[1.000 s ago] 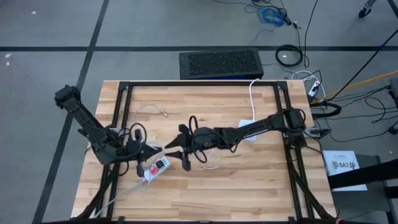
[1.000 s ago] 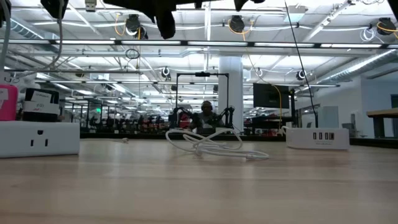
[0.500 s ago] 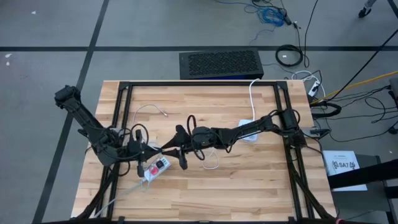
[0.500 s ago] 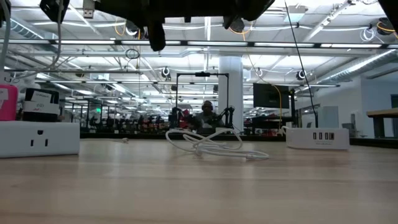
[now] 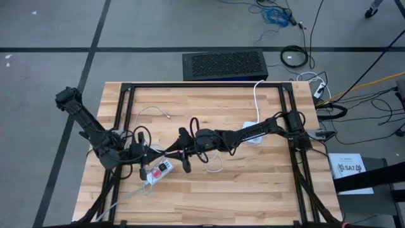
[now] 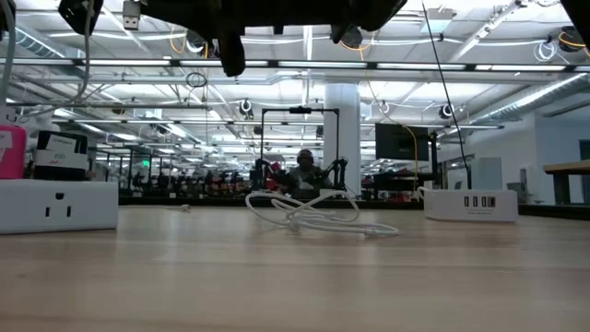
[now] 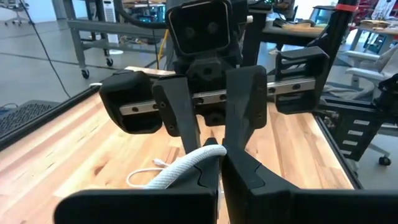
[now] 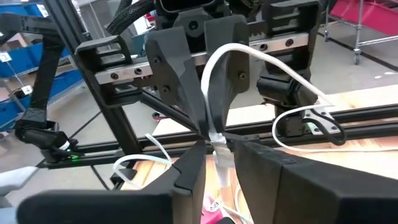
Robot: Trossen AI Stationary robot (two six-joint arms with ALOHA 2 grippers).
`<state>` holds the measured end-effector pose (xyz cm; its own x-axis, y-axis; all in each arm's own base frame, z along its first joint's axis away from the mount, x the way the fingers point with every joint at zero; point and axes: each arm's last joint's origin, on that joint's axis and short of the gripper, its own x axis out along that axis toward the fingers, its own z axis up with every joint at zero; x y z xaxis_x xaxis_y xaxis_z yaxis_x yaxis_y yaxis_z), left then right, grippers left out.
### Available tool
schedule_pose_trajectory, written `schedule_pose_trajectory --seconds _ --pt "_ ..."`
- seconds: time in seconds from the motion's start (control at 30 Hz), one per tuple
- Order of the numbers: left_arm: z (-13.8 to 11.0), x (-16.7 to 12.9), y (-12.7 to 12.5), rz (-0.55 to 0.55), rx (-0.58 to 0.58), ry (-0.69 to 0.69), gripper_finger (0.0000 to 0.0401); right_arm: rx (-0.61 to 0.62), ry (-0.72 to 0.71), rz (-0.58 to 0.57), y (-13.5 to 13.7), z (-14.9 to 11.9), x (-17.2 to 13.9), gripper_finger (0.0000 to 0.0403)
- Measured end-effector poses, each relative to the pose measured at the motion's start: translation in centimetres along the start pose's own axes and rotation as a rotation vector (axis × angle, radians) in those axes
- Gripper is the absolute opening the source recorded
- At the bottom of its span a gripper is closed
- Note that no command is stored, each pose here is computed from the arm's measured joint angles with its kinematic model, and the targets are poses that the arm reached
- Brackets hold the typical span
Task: Insert USB
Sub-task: Insert the top right white cable charger into the black adapter charger
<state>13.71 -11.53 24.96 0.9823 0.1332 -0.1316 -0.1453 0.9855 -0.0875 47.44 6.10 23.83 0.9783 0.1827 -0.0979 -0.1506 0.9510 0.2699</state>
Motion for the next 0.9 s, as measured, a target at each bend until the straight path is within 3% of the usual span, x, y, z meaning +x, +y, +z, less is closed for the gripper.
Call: schedule_pose_trajectory --seconds 0.4,0.73,0.9 --pt "0.00 0.00 0.00 0.000 -0.002 0.000 0.0007 0.004 0.010 0.040 0.01 -0.30 0.17 0.0058" --pt "0.01 0.00 0.00 0.000 -0.005 0.000 0.0007 0.027 0.001 0.041 -0.13 -0.70 0.59 0.0073" --pt "0.01 0.00 0.00 0.000 -0.005 -0.001 0.0007 0.023 0.001 0.038 -0.17 -0.69 0.60 0.0028"
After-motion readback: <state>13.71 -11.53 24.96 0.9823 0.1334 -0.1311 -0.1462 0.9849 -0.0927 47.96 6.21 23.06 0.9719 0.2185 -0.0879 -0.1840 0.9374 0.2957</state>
